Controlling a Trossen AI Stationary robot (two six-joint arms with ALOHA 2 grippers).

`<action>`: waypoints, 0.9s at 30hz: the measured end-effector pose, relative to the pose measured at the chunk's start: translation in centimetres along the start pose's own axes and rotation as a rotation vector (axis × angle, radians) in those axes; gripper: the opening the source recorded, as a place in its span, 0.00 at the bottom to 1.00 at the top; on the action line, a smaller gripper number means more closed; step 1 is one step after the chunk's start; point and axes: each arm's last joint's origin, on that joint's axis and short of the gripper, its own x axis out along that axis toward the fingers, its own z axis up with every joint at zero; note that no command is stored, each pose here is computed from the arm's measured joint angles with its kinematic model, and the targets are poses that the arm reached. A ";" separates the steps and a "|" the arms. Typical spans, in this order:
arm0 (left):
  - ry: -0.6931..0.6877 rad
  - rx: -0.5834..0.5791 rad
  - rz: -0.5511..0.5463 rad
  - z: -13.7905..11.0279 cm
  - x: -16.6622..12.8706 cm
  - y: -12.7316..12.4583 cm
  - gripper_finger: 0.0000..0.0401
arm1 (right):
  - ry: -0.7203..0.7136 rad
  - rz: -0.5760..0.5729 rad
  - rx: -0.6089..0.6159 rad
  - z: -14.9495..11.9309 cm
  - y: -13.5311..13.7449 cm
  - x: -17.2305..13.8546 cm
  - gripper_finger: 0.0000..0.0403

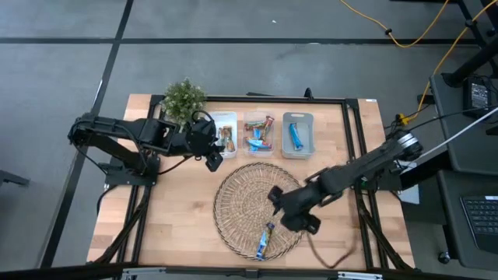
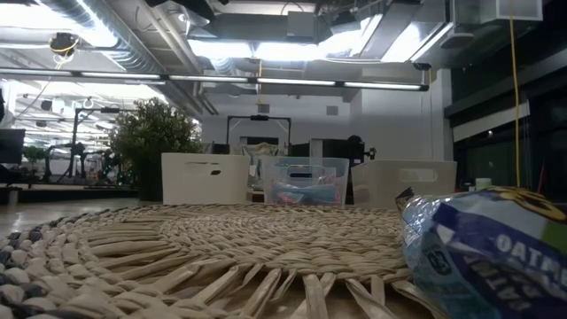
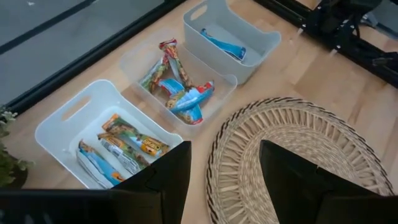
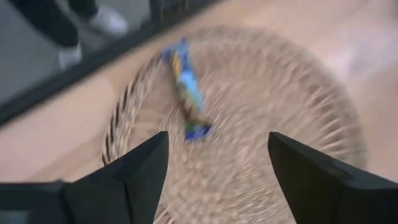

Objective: Pick and place Granola Bars by type
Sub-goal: Put the blue granola bar into the gray bin

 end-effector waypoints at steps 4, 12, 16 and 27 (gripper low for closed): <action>-0.014 0.011 0.016 -0.2 -0.1 -0.1 0.45 | 0.058 0.057 -0.044 -1.0 0.1 4.5 0.67; -0.002 -0.012 0.019 -0.4 -0.2 -0.1 0.45 | -0.027 0.086 -0.087 -0.8 -0.1 10.2 0.67; -0.004 -0.006 0.011 -0.6 -0.4 -0.4 0.45 | 0.013 0.115 -0.079 -1.5 0.2 12.9 0.67; -0.018 -0.012 0.011 -0.9 -0.7 -0.8 0.45 | 0.112 0.108 -0.069 -3.2 0.4 16.5 0.59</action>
